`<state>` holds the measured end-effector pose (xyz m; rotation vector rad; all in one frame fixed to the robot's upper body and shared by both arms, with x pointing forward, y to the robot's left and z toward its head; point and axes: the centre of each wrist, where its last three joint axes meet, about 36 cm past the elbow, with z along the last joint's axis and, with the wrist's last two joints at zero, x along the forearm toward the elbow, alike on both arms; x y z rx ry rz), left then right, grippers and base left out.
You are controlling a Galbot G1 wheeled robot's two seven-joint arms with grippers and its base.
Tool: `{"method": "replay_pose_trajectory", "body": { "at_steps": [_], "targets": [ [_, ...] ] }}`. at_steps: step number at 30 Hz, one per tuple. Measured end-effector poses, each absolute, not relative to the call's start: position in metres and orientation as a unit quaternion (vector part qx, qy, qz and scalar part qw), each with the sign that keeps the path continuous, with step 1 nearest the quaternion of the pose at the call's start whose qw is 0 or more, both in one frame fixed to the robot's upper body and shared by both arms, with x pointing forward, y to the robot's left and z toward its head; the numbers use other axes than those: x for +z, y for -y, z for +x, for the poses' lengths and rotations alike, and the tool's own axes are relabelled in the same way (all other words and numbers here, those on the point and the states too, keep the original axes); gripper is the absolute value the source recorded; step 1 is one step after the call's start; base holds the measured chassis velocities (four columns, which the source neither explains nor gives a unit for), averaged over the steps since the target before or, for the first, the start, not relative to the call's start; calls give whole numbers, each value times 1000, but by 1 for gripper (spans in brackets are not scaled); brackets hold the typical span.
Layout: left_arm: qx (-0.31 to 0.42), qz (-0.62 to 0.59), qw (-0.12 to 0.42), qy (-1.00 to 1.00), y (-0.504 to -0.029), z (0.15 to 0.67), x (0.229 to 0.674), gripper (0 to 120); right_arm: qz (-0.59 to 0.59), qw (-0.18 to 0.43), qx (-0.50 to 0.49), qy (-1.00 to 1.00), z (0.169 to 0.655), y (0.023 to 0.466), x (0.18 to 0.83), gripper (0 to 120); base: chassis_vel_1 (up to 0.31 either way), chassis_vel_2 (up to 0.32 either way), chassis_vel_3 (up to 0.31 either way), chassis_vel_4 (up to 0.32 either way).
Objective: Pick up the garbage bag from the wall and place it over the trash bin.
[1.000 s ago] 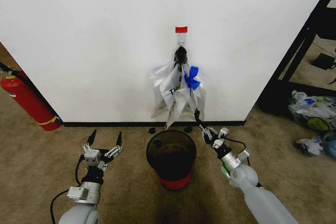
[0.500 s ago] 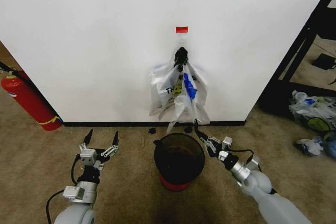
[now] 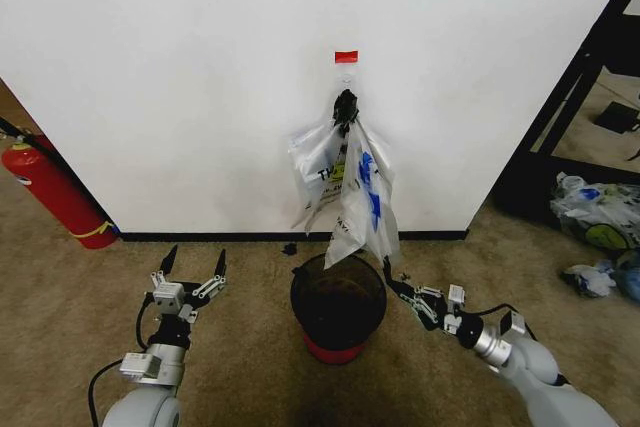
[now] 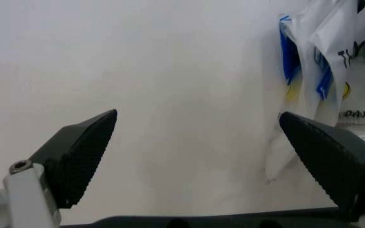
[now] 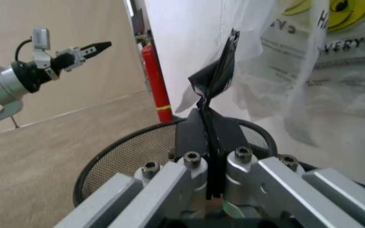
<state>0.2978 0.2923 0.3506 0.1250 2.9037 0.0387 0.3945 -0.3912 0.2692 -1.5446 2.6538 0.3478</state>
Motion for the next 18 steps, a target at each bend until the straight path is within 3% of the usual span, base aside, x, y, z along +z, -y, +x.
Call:
{"method": "replay_pose_trajectory", "body": {
  "at_steps": [14, 18],
  "targets": [
    [12, 40, 118, -992, -291, 293, 351, 100, -528, 11, 75, -846, 413, 425, 276, 0, 0, 0, 0, 0],
    [11, 39, 119, -992, -290, 292, 351, 100, -511, 32, 70, -856, 416, 418, 277, 0, 0, 0, 0, 0]
  ]
}}
